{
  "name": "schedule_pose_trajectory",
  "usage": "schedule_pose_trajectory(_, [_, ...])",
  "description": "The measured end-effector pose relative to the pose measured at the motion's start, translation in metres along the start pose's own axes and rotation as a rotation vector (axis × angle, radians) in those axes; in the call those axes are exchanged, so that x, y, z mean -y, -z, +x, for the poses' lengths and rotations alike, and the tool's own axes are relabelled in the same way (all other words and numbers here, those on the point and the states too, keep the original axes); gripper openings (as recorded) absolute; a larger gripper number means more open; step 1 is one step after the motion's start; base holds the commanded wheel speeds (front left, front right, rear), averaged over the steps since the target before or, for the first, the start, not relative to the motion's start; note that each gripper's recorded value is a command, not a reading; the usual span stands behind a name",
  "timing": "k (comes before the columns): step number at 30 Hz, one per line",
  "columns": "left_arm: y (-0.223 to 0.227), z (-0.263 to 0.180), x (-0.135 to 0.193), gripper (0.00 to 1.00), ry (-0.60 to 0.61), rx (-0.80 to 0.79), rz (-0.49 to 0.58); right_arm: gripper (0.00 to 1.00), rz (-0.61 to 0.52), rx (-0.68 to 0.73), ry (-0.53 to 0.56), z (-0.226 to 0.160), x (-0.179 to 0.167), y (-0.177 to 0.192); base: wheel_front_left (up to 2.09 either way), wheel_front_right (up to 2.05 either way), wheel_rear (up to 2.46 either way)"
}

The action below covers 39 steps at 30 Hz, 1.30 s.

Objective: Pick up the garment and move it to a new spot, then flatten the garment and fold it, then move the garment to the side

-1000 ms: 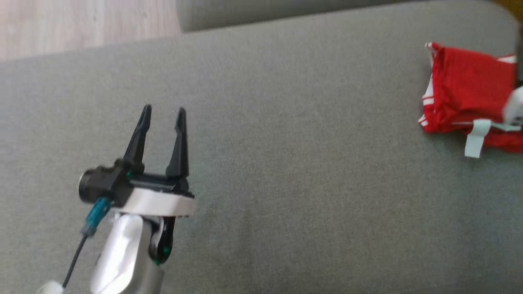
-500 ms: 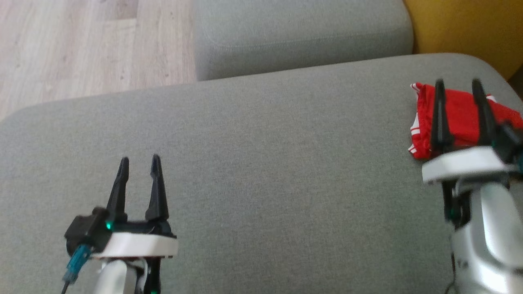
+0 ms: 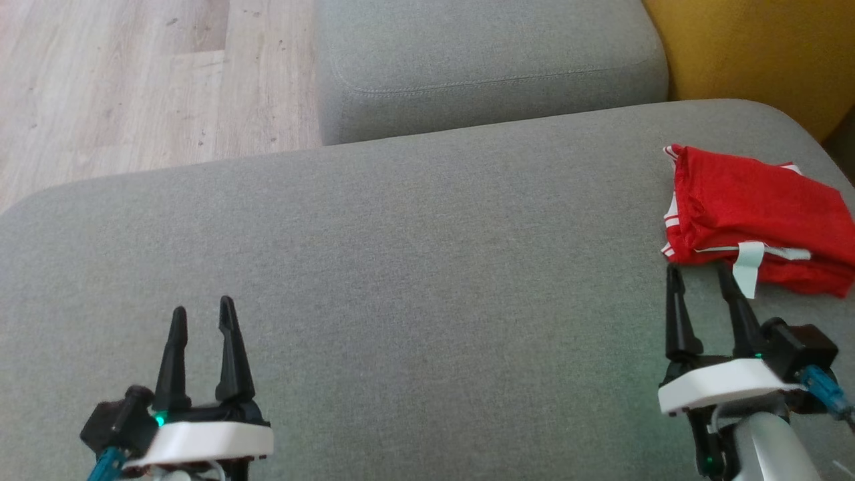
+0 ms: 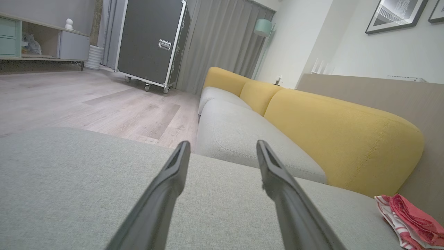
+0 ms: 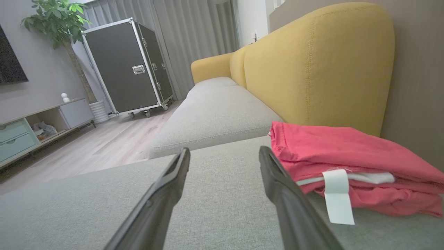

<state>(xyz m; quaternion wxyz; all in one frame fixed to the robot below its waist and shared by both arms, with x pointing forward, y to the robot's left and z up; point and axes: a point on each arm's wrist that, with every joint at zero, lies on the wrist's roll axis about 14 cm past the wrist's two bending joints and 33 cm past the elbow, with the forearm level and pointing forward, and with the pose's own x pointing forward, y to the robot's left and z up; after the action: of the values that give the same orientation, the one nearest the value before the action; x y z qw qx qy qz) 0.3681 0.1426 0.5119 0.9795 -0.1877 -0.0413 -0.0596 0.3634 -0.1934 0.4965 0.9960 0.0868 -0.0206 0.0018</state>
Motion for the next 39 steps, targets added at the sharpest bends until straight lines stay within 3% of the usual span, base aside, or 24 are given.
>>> schedule_pose_trajectory(15, [-0.007,0.000,0.007,1.00,0.026,0.023,0.018,1.00,0.001,0.030,0.000,0.000,0.000,-0.010,0.13,-0.26,0.13])
schedule_pose_trajectory(39, [0.003,-0.001,-0.010,1.00,-0.054,-0.009,0.002,1.00,0.019,0.028,-0.003,0.001,-0.002,-0.008,0.00,0.00,0.00])
